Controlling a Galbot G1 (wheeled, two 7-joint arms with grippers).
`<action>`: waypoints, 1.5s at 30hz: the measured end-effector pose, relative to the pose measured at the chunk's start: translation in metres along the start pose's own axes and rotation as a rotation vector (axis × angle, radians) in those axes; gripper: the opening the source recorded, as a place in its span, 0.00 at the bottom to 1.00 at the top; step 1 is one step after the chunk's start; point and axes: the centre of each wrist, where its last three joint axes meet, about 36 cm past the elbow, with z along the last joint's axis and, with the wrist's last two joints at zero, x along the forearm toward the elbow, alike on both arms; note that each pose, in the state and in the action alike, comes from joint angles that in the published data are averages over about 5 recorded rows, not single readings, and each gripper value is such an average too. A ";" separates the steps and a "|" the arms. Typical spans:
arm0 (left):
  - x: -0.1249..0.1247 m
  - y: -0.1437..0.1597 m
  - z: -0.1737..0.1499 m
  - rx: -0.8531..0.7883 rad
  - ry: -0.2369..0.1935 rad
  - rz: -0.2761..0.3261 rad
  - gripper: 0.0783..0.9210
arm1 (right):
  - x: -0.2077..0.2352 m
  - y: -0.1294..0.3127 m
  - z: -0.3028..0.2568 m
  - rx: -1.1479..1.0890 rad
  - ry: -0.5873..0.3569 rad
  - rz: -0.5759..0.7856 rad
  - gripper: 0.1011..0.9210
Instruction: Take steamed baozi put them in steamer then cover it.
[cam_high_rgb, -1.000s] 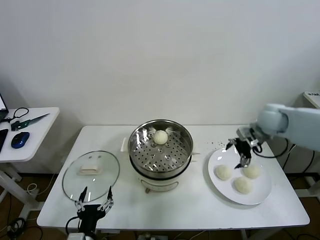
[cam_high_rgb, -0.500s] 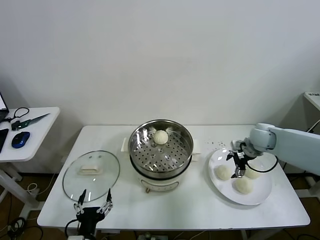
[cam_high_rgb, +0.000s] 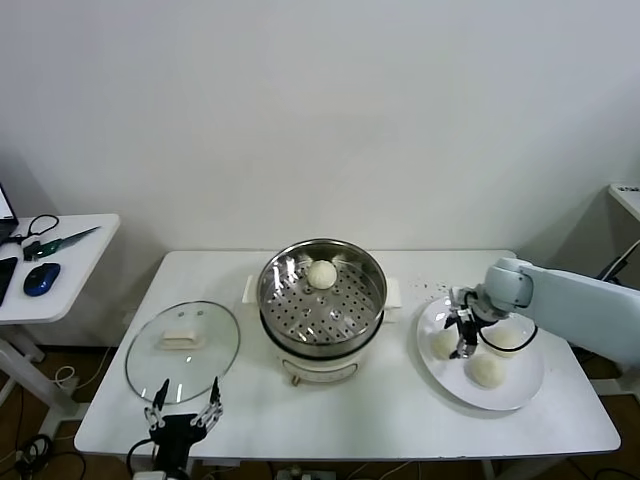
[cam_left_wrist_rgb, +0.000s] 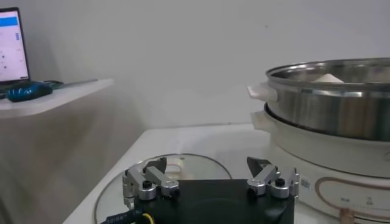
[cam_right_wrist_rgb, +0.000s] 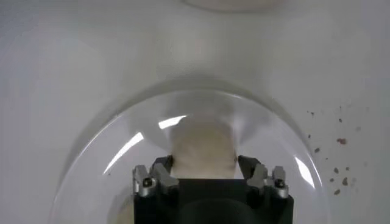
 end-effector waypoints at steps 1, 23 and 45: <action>0.000 0.000 0.000 0.000 0.000 0.000 0.88 | 0.000 0.000 0.000 0.000 0.000 -0.002 0.66; 0.003 -0.003 -0.006 -0.003 -0.014 0.016 0.88 | 0.211 -0.065 -0.101 0.138 -0.115 0.114 0.64; 0.002 0.000 -0.007 0.000 -0.017 0.014 0.88 | 0.176 -0.029 -0.318 0.271 -0.174 0.064 0.64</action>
